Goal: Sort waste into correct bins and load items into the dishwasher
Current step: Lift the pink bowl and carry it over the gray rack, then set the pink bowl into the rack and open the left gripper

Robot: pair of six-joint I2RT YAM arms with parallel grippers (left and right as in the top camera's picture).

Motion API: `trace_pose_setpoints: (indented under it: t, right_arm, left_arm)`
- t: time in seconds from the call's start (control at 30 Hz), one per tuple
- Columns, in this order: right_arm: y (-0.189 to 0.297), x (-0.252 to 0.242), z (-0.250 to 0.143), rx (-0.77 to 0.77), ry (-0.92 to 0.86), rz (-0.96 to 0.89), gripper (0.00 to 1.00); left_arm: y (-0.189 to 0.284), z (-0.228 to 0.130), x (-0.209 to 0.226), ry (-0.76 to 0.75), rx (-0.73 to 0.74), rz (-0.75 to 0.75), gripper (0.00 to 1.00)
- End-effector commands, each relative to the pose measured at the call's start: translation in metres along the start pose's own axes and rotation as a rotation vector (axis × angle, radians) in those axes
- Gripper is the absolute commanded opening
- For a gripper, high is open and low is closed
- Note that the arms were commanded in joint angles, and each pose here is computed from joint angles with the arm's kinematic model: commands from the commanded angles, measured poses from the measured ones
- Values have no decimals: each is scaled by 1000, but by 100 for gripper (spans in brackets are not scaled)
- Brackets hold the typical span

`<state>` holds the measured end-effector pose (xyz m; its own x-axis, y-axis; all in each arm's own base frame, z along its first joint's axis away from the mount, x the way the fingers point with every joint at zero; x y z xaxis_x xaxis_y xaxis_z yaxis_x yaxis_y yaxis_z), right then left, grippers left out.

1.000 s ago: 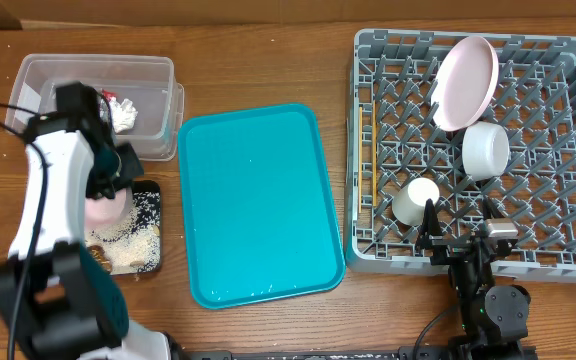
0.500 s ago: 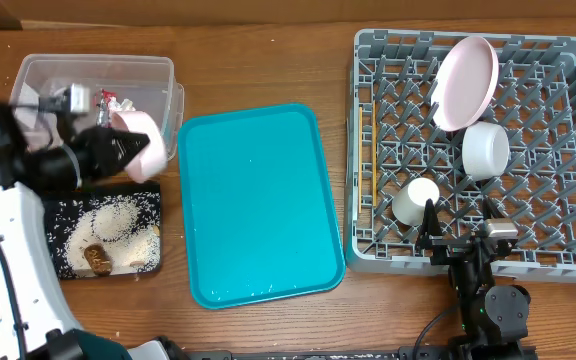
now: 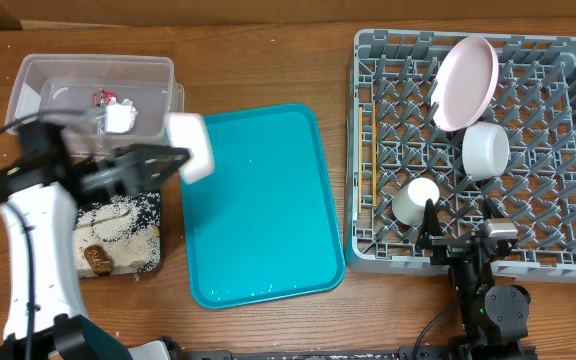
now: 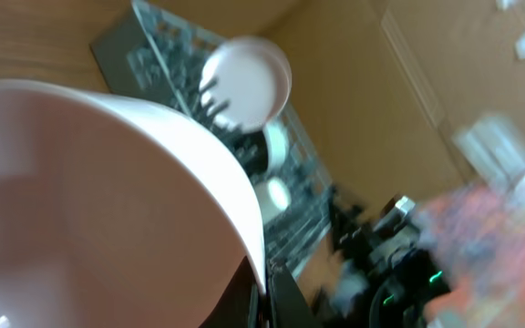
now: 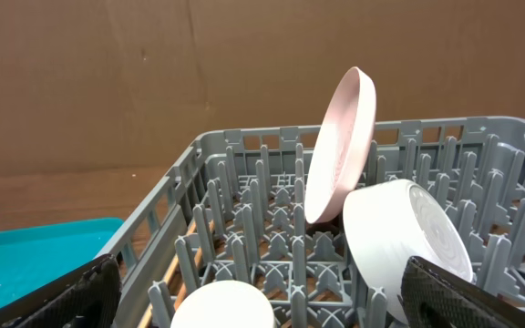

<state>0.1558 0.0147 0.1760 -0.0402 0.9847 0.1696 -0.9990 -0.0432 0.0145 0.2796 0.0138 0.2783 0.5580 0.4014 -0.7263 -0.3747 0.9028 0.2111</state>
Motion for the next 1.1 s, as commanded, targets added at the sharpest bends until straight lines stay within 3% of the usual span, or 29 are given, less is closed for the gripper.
trace_pose_setpoints:
  t: [0.0,0.07,0.17,0.43,0.6,0.77,1.07]
  right_arm:
    - [0,0,-2,-5,2,5,100]
    - [0,0,-2,-5,2,5,100]
    - [0,0,-2,-5,3,5,100]
    - [0,0,-2,-5,3,5,100]
    - [0,0,-2,-5,2,5,100]
    - [0,0,-2,-5,2,5,100]
    - [0,0,-2,-5,2,5,100]
  left_arm:
    - [-46,13,-2,23,191,273,4]
    - [-77,18,-6,-19,215,388,4]
    - [-128,31,-30,-103,151,343,4]
    - [-253,39,-76,-65,16,-118,4]
    - [-310,24,-68,61,22,-338,4]
    - [-348,7,-53,157,39,-420,4]
    - [-371,-15,-16,254,81,-364,5]
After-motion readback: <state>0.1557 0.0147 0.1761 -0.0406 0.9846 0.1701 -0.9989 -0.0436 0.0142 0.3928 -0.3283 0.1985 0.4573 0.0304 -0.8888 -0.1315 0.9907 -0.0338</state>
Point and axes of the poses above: each gripper's point midway between its finger pads, its own y axis back along the fingers, its own x axis along the line the jaws close on, z = x × y, the point moved 9 cm from there along y, back along the fingers, and after that the axes turned 4 degrees about -y, right-handed, at the moved point
